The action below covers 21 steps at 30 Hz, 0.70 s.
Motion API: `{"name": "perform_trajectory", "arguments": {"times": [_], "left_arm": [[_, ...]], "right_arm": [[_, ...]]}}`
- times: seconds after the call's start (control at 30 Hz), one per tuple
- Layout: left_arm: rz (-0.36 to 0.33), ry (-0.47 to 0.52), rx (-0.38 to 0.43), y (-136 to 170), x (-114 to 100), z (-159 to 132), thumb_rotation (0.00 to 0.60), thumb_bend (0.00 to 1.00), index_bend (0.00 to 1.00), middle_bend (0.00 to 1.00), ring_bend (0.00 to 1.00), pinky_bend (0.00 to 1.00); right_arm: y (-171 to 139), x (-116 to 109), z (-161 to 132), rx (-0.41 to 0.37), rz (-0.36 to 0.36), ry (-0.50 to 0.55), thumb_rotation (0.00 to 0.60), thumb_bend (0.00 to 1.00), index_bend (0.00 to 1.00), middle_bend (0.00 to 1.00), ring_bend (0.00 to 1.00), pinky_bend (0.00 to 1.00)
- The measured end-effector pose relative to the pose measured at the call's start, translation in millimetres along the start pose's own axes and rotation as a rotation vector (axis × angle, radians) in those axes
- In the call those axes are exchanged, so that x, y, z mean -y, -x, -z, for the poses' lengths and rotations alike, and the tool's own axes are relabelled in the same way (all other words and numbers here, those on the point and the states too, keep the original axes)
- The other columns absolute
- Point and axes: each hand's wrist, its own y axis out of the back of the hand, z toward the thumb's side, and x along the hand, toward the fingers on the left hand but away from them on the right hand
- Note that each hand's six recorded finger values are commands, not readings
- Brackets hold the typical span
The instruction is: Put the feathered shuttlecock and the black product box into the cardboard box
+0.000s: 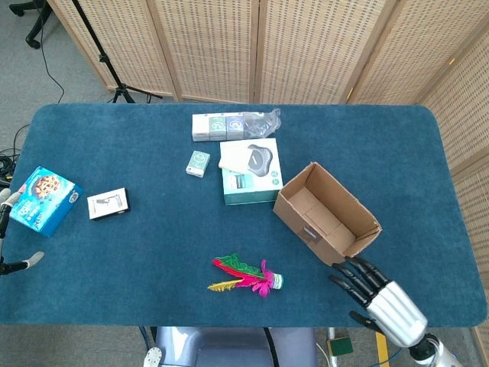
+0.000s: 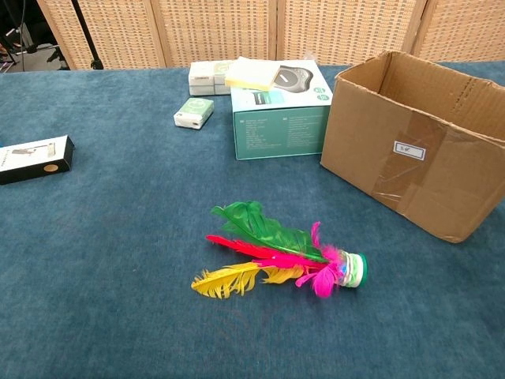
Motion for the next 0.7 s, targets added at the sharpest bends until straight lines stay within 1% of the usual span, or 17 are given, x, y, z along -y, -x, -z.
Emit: {"name": "perform_trajectory", "arguments": {"times": [0.07,0.1,0.17,0.23,0.37,0.47,0.57,0.7], "left_arm": [[0.002,0.001,-0.001,-0.4,0.1,0.3,0.6,0.0,0.0,0.0,0.0,0.0],[0.005,0.001,-0.001,-0.6,0.5,0.3,0.6,0.0,0.0,0.0,0.0,0.0],[0.009,0.001,-0.002,-1.2,1.1,0.5,0.6,0.0,0.0,0.0,0.0,0.0],[0.013,0.002,-0.003,-1.7,1.6,0.8,0.6,0.0,0.0,0.0,0.0,0.0],[0.019,0.002,-0.004,-2.6,2.6,1.0,0.6,0.0,0.0,0.0,0.0,0.0],[0.024,0.004,-0.007,-3.6,3.1,1.8,0.6,0.0,0.0,0.0,0.0,0.0],[0.024,0.009,-0.009,-4.3,2.3,2.4,0.6,0.0,0.0,0.0,0.0,0.0],[0.023,0.02,-0.012,-4.5,0.4,3.8,0.6,0.0,0.0,0.0,0.0,0.0]], "right_arm": [[5.2,10.5,-3.1,-0.02,-0.04,0.01,0.6,0.0,0.15,0.17,0.07,0.17],[10.4,19.7,-5.3,-0.034,-0.076,0.016,0.6,0.0,0.15,0.18,0.07,0.18],[16.4,29.4,-7.3,-0.046,-0.114,0.021,0.6,0.0,0.15,0.18,0.08,0.18],[25.1,43.6,-10.1,-0.058,-0.17,0.029,0.6,0.0,0.16,0.19,0.09,0.18],[41.9,70.1,-14.9,-0.064,-0.274,0.042,0.6,0.0,0.18,0.21,0.1,0.18],[57.1,90.2,-17.4,-0.049,-0.34,0.04,0.6,0.0,0.18,0.22,0.11,0.18],[69.7,104.5,-16.7,-0.02,-0.377,0.028,0.6,0.0,0.18,0.23,0.12,0.18],[83.3,116.9,-13.1,0.025,-0.4,0.01,0.6,0.02,0.19,0.23,0.13,0.19]]}}
